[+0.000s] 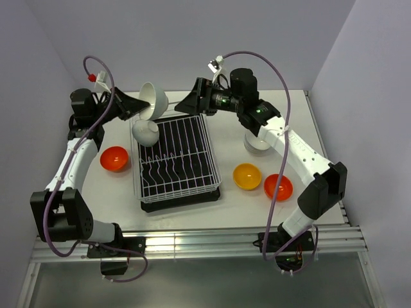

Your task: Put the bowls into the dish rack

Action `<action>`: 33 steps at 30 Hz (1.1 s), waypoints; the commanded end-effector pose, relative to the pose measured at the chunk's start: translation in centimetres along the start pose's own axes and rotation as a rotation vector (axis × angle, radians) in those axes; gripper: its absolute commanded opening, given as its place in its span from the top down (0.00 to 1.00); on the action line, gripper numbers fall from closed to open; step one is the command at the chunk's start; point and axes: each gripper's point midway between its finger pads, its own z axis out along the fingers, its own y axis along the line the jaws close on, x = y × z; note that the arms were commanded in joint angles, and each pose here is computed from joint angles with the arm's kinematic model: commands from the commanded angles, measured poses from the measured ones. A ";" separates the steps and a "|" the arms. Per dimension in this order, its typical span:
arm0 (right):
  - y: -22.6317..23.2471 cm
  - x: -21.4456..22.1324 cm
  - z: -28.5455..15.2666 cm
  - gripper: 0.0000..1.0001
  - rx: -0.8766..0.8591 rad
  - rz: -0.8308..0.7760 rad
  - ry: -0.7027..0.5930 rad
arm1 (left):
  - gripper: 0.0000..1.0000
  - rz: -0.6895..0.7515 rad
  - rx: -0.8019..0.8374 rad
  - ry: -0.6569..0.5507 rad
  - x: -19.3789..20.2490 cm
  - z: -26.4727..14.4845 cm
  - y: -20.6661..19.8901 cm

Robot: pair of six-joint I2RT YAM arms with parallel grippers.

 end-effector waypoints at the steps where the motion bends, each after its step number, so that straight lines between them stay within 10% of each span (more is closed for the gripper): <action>1: 1.5 -1.2 0.5 0.00 -0.034 0.048 -0.019 | 1.00 0.008 0.115 -0.015 -0.5 0.9 -3.3; 28: 2.2 0.1 4.0 0.00 0.028 0.108 -0.009 | 1.00 -0.014 0.124 0.024 2.5 3.1 -4.3; 33: 1.7 0.0 4.4 0.26 0.036 0.127 -0.021 | 1.00 -0.019 0.124 0.028 2.7 3.1 -4.3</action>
